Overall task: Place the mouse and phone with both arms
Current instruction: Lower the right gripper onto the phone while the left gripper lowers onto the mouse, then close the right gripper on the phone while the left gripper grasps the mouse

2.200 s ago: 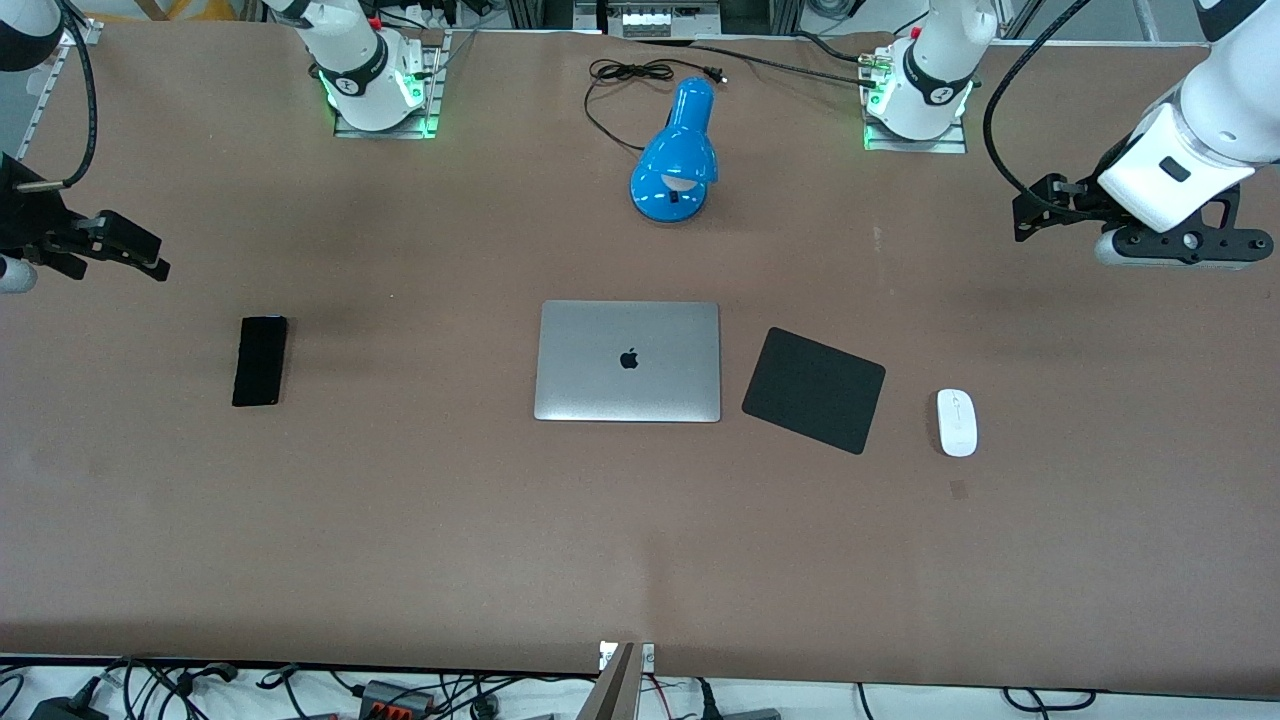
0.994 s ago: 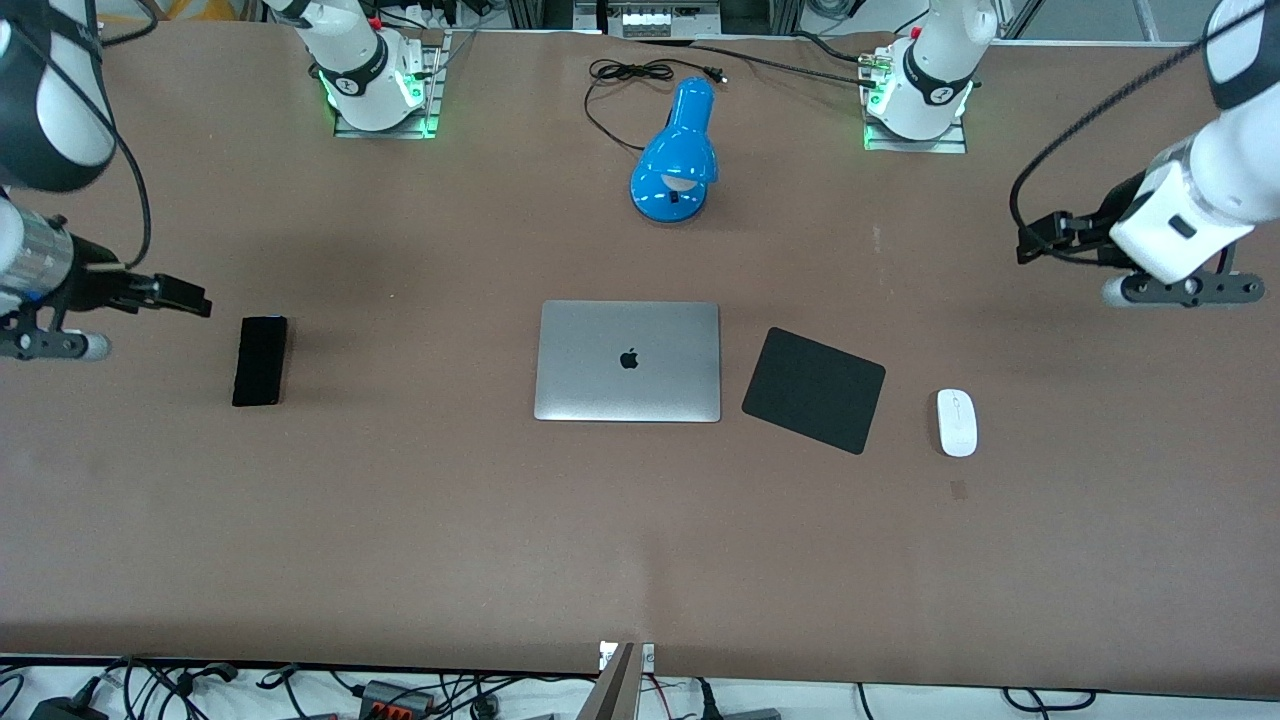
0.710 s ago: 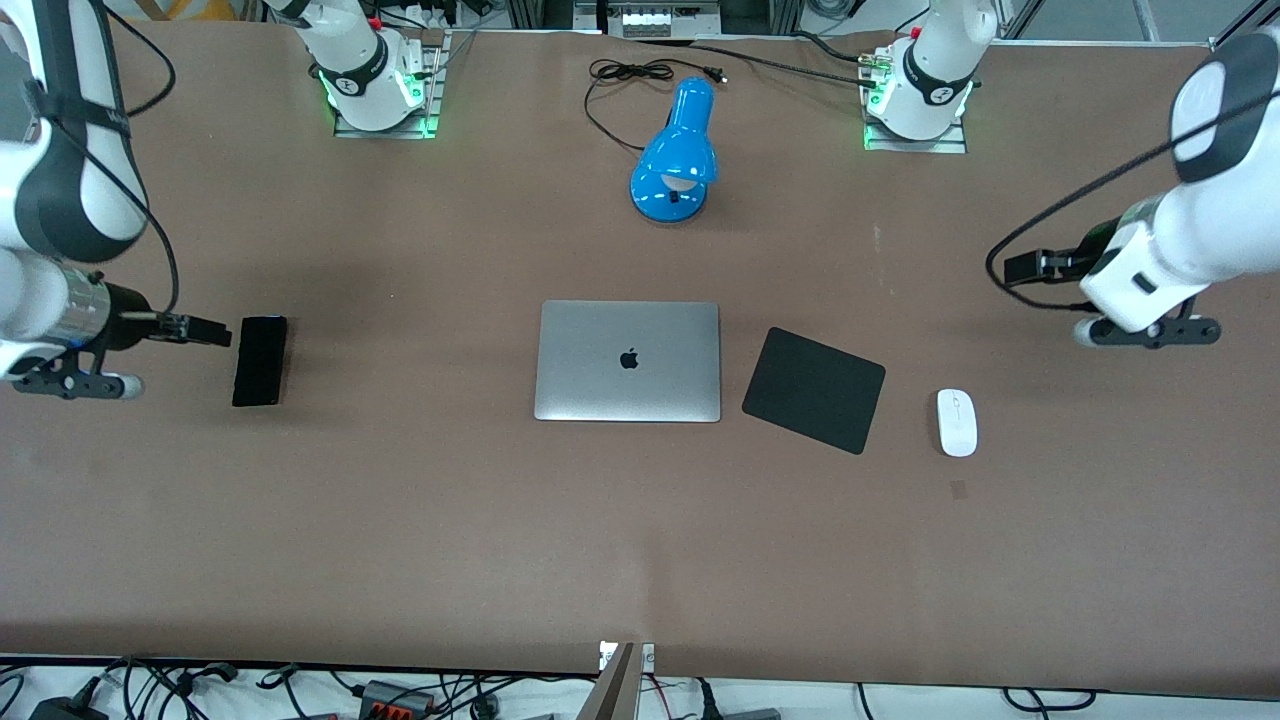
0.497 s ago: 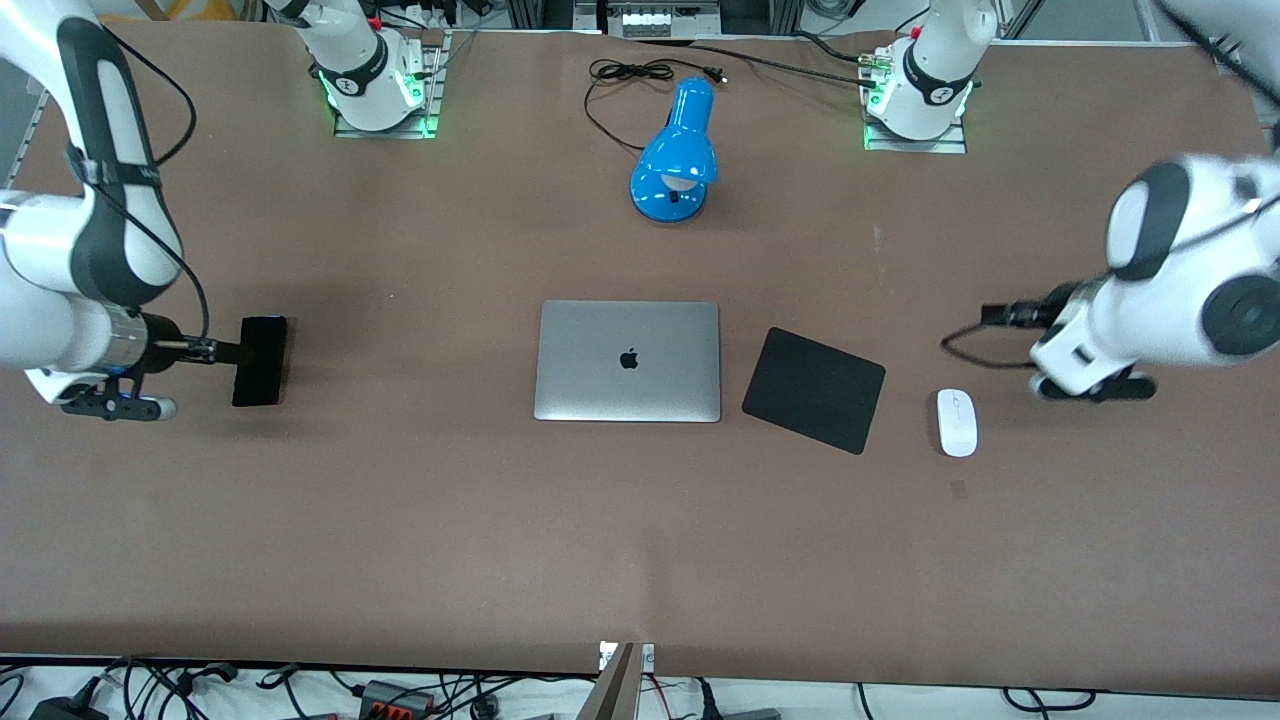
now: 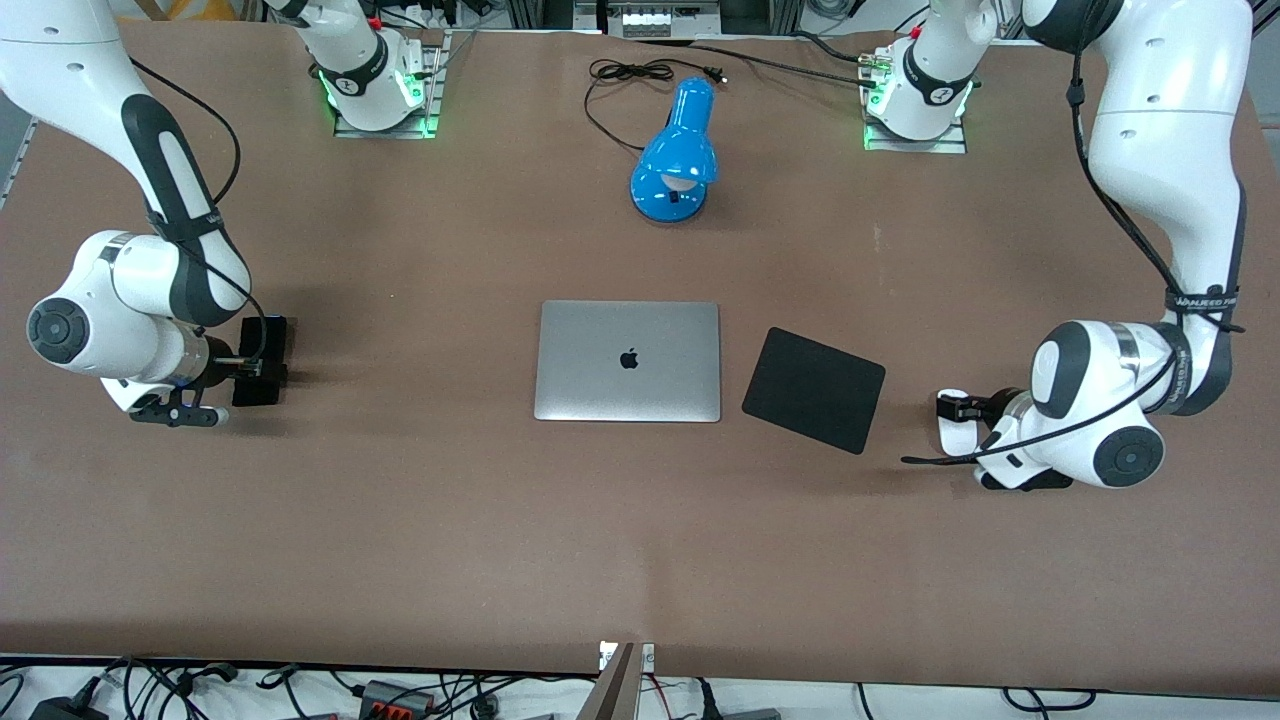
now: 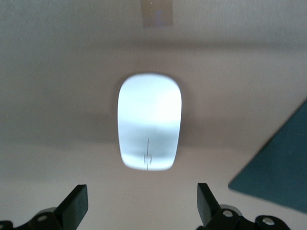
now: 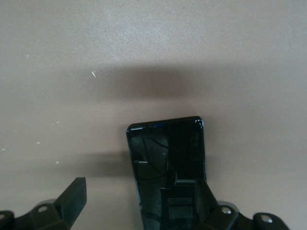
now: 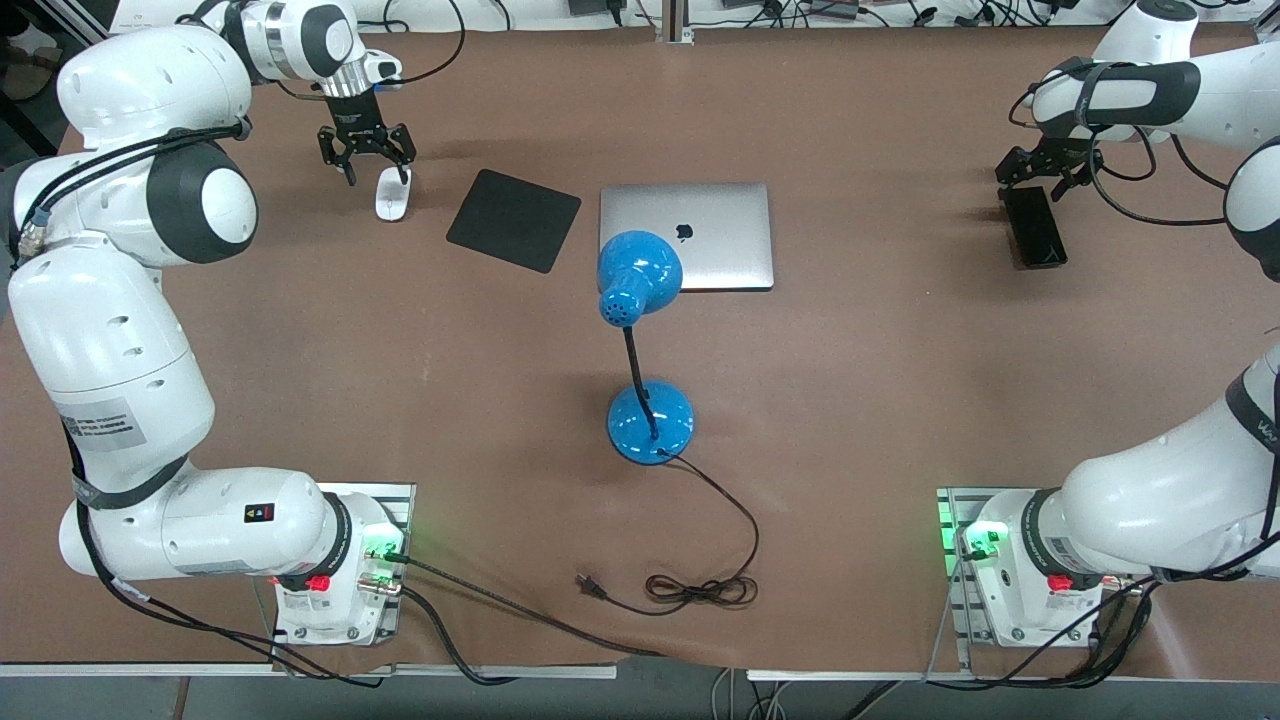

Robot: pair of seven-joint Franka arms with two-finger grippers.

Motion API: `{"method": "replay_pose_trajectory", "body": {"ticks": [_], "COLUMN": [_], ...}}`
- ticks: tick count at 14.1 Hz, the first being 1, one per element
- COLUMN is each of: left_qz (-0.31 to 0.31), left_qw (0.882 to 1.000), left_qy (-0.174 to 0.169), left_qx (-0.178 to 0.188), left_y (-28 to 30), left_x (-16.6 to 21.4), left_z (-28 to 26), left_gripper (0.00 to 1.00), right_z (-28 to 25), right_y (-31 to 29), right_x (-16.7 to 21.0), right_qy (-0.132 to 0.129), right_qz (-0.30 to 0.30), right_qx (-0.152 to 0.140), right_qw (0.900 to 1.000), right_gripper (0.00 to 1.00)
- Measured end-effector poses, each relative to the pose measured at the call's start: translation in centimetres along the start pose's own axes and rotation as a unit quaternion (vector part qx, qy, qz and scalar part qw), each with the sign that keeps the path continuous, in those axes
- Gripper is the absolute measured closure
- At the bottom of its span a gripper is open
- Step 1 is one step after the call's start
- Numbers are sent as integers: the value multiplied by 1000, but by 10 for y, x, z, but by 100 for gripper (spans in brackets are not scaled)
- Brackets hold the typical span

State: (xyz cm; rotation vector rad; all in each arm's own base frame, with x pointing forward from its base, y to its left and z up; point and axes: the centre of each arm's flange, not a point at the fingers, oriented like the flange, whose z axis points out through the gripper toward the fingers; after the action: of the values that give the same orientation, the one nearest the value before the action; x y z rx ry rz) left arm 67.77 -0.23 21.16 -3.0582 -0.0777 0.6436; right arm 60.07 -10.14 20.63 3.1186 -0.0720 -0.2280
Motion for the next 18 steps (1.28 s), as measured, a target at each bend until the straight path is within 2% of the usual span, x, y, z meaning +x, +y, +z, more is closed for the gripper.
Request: {"method": "replay_pose_trajectory", "body": {"ticks": [7, 13, 18], "left_qz": [3, 87, 101], "left_qw": [1000, 996, 994], "left_qy": [11, 33, 30], "left_qx": [-2, -2, -3], "left_y": [3, 1, -1], "left_x": [9, 18, 20], "left_z": [8, 14, 20], "left_gripper": [0, 0, 0], "right_z": [29, 41, 45], "right_y": [15, 21, 22], "right_x": [-5, -8, -9], "right_qy": [-22, -33, -37], "right_qz": [-27, -37, -38], "right_qx": [3, 3, 2], "right_qw": [999, 999, 999], "right_gripper": [0, 0, 0]}}
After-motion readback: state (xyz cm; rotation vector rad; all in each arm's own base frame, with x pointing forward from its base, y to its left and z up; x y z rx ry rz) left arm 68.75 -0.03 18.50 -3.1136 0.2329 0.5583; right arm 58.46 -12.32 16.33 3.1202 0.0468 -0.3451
